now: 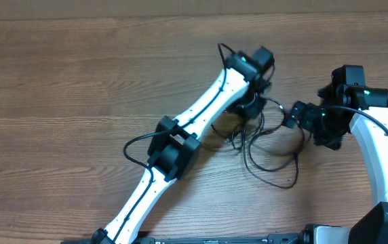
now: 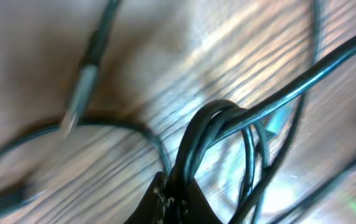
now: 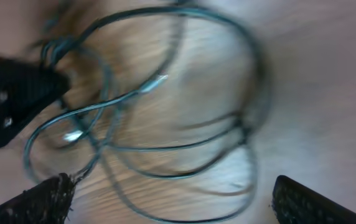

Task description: Untangle cables

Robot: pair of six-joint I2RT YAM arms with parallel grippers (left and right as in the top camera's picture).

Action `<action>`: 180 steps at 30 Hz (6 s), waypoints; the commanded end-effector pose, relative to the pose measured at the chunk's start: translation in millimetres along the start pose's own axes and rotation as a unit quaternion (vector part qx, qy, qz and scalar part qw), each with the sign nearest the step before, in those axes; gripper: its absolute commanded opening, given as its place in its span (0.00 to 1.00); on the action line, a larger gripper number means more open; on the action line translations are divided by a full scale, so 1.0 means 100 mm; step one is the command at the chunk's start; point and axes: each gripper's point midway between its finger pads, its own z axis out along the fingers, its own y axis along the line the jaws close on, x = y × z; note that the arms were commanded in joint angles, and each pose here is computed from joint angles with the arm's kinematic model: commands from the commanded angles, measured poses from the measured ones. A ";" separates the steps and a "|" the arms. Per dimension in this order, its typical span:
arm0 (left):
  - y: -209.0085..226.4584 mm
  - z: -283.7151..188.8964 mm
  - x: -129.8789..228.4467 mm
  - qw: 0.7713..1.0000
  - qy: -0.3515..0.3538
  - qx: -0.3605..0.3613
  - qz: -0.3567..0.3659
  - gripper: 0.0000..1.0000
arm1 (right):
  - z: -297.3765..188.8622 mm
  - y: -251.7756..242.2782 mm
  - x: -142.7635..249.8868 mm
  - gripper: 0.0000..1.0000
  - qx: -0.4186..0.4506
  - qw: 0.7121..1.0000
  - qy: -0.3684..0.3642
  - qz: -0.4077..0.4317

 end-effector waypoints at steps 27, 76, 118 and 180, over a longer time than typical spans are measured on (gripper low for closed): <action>0.08 -2.45 0.15 0.967 -0.222 -0.105 -0.074 0.04 | -0.69 1.47 0.05 1.00 -0.439 0.887 0.008 -0.142; 0.67 -2.57 0.45 0.942 -0.189 -0.247 -0.128 0.04 | 0.03 0.39 -0.26 0.04 -0.027 0.995 -0.066 -0.066; -0.46 -2.49 0.23 0.974 -0.188 0.126 -0.024 0.04 | -0.55 1.83 0.31 0.27 -0.328 0.905 -0.010 -0.271; -0.31 -2.74 0.58 0.973 -0.174 0.091 -0.120 0.04 | -0.72 1.92 0.34 0.09 -0.387 0.891 0.013 -0.238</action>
